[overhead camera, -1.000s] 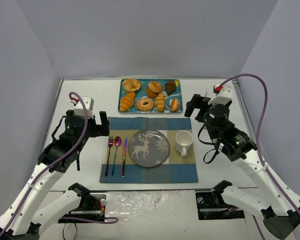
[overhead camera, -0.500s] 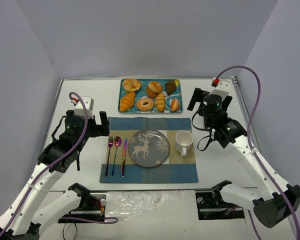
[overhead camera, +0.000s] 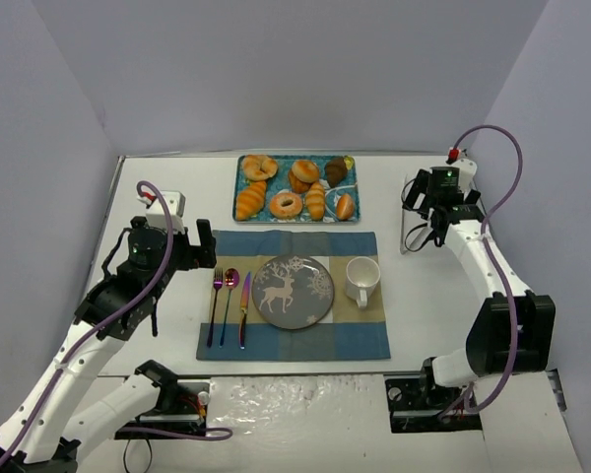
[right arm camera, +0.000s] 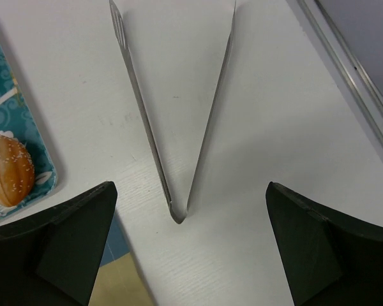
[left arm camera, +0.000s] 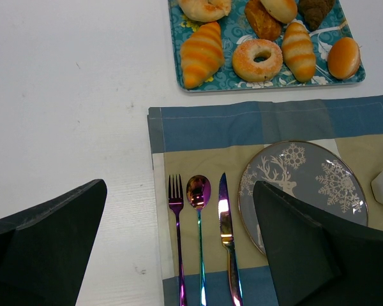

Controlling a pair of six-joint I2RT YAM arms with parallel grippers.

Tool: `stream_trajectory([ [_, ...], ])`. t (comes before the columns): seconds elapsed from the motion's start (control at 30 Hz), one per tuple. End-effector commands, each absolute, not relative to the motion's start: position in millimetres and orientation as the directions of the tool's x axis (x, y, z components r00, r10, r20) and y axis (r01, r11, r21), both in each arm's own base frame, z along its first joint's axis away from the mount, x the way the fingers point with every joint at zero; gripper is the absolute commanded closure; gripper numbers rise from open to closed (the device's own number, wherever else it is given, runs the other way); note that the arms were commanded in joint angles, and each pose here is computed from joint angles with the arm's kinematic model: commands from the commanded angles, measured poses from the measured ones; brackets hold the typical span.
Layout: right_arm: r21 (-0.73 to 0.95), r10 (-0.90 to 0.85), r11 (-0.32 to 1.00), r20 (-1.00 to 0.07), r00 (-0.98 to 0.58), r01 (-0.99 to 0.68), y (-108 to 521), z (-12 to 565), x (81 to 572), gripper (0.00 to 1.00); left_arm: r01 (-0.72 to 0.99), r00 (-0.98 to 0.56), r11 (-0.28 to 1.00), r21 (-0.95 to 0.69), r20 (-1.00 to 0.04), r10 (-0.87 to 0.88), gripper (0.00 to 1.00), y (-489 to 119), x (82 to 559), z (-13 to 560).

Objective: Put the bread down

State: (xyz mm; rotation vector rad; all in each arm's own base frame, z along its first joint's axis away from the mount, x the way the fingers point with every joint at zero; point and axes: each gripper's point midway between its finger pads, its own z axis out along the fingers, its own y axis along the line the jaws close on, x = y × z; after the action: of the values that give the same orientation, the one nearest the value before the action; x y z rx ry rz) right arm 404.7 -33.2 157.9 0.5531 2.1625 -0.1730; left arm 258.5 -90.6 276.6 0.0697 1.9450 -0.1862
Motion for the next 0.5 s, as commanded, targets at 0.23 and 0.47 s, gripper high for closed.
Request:
stream_trajectory([
  [0.23,0.16,0.357,0.907,-0.781,-0.513,0.389,-21.7,121.8,459.3,0.0,0.151,-0.306,0.982,-0.116,-0.95,-0.065,0.03,-94.5,263.7,300.0],
  [0.47,0.157,0.364,0.911,-0.741,-0.564,0.382,-17.0,91.4,470.2,0.0,0.148,-0.298,0.982,-0.116,-0.952,-0.067,0.03,-93.1,262.7,301.6],
])
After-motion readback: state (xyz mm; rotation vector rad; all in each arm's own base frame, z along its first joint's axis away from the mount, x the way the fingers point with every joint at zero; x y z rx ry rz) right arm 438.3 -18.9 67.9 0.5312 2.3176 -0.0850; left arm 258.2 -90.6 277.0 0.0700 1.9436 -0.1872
